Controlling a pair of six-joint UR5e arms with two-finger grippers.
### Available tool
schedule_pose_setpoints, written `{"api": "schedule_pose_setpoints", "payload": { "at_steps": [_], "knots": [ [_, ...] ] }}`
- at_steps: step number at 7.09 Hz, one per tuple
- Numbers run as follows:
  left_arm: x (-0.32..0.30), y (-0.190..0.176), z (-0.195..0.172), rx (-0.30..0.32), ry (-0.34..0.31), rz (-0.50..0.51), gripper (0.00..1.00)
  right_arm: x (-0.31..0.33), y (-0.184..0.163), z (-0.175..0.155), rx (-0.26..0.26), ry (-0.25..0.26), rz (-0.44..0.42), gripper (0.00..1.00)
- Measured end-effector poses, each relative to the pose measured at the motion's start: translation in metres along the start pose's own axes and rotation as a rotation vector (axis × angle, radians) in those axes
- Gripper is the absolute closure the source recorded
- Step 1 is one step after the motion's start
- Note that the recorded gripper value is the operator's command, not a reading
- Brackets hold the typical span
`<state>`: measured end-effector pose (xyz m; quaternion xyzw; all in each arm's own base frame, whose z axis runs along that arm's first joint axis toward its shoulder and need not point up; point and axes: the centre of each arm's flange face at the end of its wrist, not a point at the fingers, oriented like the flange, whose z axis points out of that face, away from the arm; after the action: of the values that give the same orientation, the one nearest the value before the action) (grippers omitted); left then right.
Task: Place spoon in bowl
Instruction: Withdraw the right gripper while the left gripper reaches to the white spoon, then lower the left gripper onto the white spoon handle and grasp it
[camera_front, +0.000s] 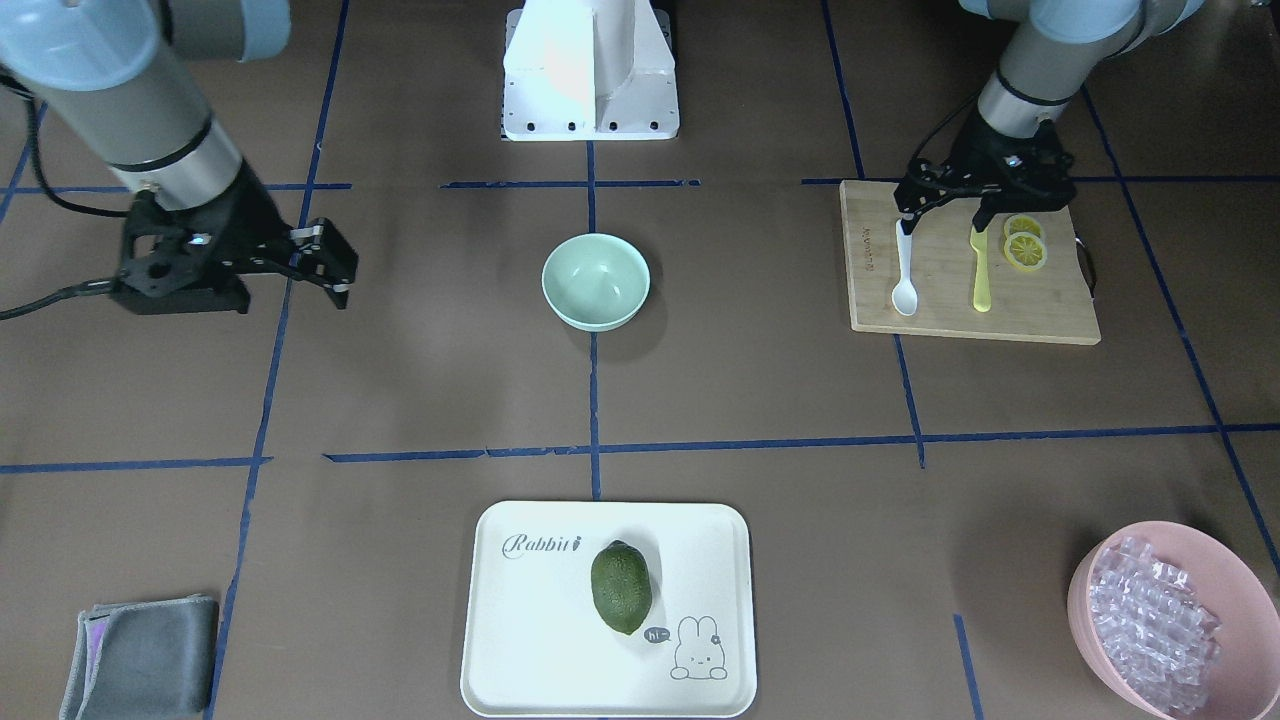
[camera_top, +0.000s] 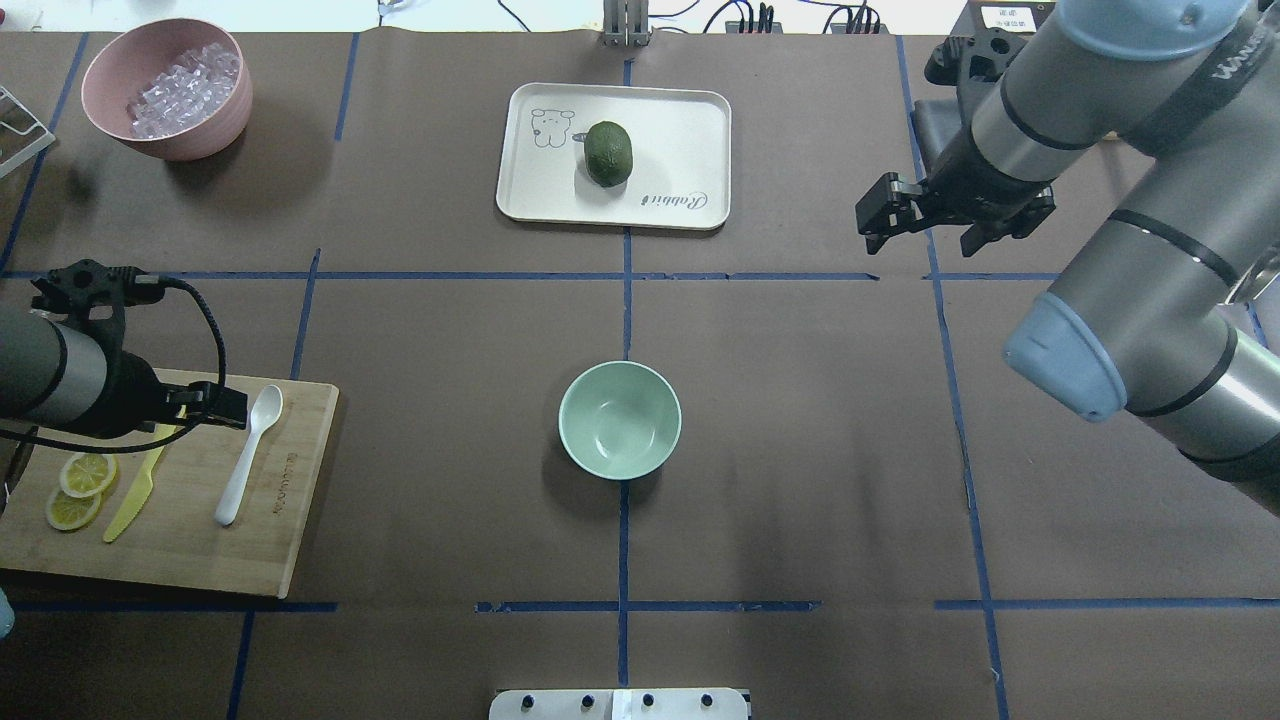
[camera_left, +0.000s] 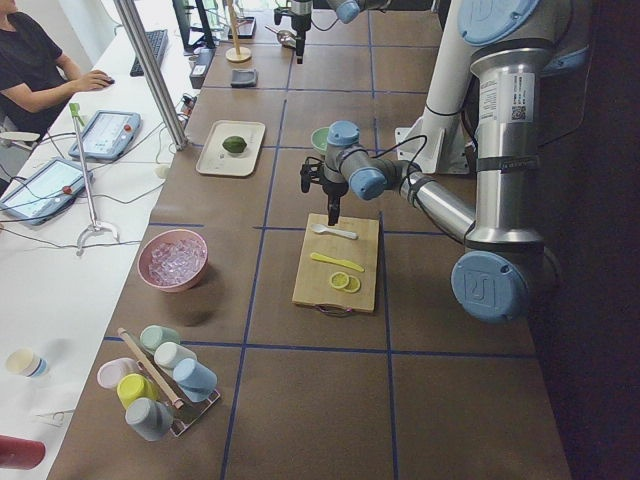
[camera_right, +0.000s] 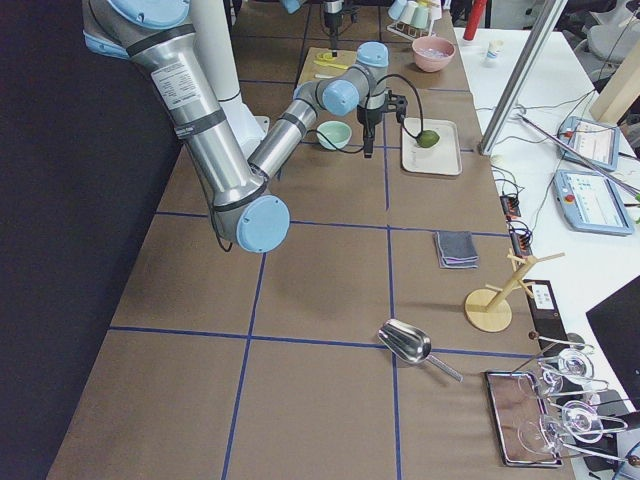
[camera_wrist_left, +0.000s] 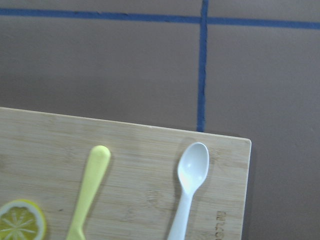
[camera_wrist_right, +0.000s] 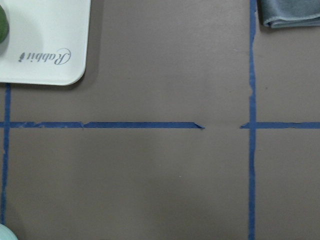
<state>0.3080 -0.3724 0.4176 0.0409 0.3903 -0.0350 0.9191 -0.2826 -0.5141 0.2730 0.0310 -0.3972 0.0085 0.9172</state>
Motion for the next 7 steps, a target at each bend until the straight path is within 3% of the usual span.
{"api": "schedule_pose_setpoints", "payload": {
  "at_steps": [3,7],
  "knots": [
    [0.005,-0.004,0.060,-0.004,-0.008,0.019,0.00,0.062,-0.010,-0.011,-0.015,0.002,-0.036,0.00],
    [0.003,0.002,0.075,-0.020,-0.011,0.027,0.07,0.067,-0.013,-0.018,-0.010,-0.008,-0.032,0.00]
  ]
}}
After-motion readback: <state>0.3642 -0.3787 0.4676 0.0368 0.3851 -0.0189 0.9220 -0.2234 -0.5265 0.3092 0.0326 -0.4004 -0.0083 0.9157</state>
